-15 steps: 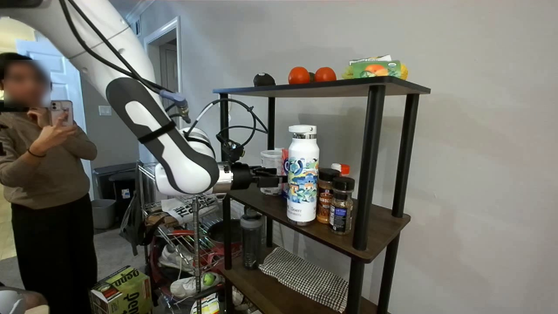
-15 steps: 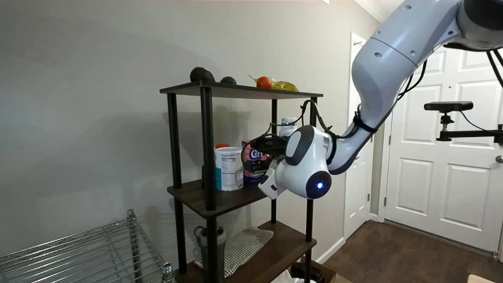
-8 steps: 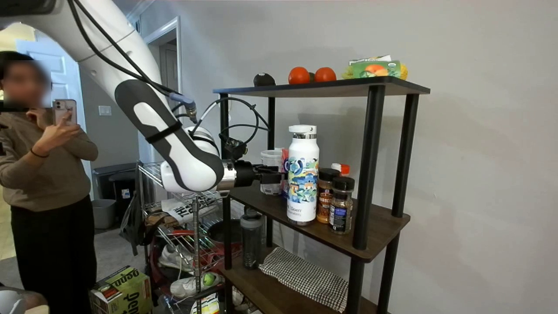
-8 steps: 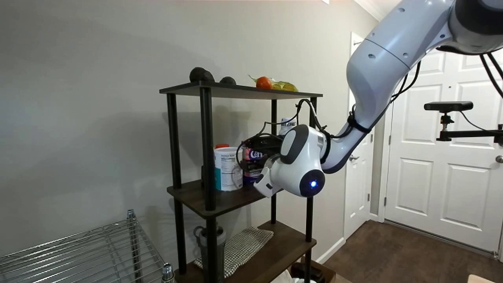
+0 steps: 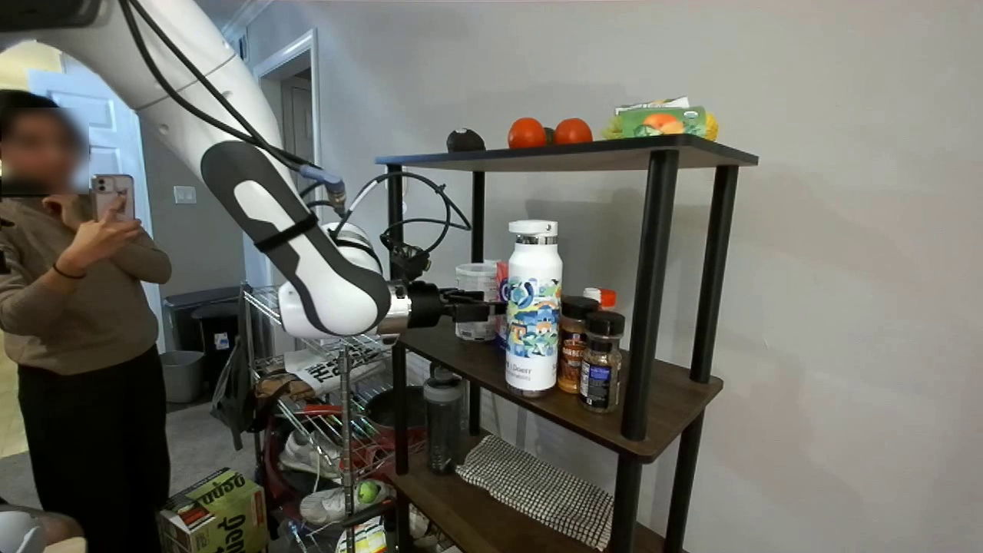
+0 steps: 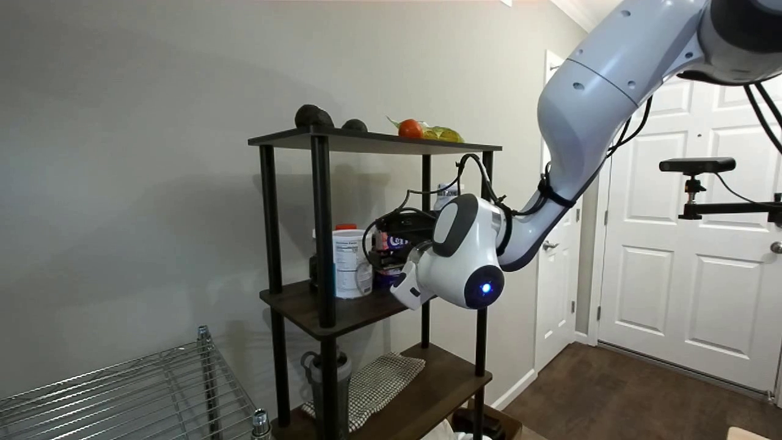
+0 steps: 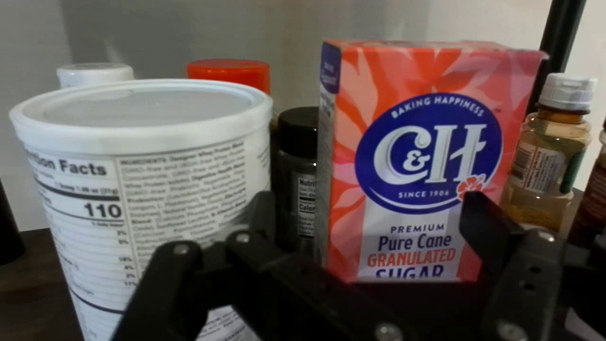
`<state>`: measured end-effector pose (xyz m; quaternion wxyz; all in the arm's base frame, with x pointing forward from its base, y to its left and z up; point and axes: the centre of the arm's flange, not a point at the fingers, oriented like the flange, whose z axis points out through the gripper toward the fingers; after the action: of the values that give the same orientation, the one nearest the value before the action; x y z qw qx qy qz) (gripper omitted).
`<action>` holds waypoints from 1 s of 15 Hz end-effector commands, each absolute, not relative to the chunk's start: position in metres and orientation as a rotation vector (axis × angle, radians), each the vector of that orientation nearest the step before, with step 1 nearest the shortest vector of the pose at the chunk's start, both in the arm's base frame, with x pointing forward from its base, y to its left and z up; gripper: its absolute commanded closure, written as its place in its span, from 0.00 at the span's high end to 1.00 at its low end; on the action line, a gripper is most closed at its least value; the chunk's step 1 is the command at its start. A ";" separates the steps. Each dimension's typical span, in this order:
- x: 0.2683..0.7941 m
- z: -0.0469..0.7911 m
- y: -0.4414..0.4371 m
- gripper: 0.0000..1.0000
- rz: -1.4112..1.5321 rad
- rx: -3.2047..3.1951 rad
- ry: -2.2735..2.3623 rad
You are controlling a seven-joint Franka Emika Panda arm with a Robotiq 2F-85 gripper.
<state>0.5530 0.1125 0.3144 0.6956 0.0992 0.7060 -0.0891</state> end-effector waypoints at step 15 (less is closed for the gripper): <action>0.532 0.320 0.151 1.00 -0.162 0.129 1.573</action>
<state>0.5436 0.1471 0.3133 0.6971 0.0764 0.7099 -0.0658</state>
